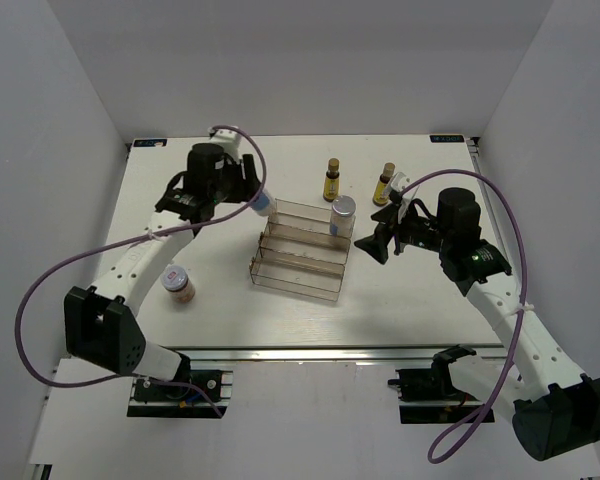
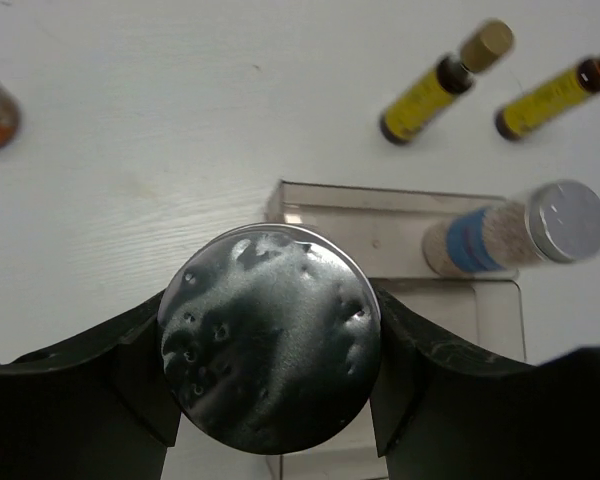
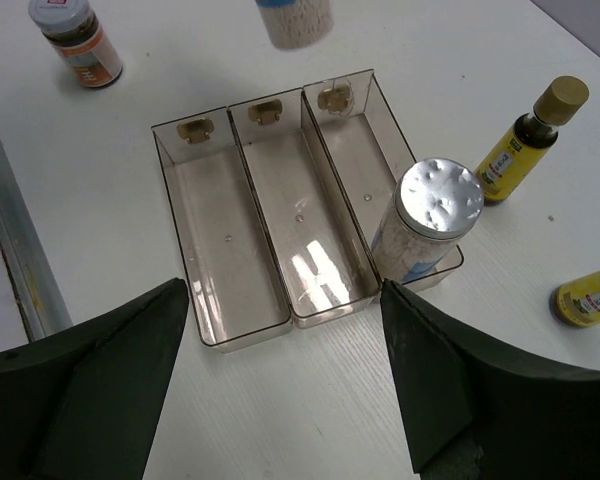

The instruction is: Organize the condiment bottles

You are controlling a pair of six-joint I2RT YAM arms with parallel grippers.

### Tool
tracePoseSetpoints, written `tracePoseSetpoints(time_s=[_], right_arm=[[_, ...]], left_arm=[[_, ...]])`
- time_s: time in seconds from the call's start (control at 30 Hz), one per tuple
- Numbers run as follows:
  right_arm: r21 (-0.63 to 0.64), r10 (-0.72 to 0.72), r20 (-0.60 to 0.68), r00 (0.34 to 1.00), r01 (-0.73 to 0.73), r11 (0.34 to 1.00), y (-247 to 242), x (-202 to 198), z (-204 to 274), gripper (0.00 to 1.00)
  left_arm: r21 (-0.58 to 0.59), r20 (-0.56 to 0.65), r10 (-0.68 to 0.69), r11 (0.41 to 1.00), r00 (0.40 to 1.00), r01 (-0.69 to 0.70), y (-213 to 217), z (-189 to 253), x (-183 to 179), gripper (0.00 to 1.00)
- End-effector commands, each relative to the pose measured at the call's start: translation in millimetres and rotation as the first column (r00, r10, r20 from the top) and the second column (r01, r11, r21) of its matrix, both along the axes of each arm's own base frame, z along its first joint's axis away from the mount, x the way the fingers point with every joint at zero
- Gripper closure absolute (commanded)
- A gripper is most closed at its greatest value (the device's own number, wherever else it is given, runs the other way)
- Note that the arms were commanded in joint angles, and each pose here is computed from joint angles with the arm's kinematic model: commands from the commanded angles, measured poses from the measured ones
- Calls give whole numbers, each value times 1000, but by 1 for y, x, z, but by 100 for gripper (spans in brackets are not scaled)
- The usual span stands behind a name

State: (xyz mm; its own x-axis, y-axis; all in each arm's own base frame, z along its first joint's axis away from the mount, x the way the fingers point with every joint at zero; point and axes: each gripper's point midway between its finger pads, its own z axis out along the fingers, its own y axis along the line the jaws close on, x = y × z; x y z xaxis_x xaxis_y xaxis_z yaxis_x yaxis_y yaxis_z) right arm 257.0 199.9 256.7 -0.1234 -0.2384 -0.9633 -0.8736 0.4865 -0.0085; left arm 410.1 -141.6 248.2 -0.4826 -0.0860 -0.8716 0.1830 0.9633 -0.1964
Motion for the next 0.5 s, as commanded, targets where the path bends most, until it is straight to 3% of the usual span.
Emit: tracePoseSetpoints(time_s=[0.0,0.03,0.07,0.1,0.13,0.2,0.47], right_arm=[[4,-12,21,1000,11,1000,-1,4,2,18],[5,-12,19,1000,12,1000,-2,4,2,22],[6,-9,19,1000,9,1000,-1,3,2,43],[7,-11,20,1000,11,1000,-2,4,2,56],[10,-12,20,1000,11,1000,-2,3,4,81],[11,-17,20,1000,16,1000,-4,4,4,96],[12,-25,13,1000,25,1000,-6,6,1,98]], left_arm=[[-68,58,-174,982,983,178,-50,25,-6,98],[-73,58,-195,977,979,199,-60,21,-3,98],[-75,63,-220,972,973,225,-72,20,-4,98],[-74,61,-232,969,971,237,-79,18,-3,98],[-77,59,-240,967,969,244,-86,13,3,98],[-81,54,-267,959,962,271,-103,9,2,98],[-22,18,-293,956,956,293,-144,-20,17,98]])
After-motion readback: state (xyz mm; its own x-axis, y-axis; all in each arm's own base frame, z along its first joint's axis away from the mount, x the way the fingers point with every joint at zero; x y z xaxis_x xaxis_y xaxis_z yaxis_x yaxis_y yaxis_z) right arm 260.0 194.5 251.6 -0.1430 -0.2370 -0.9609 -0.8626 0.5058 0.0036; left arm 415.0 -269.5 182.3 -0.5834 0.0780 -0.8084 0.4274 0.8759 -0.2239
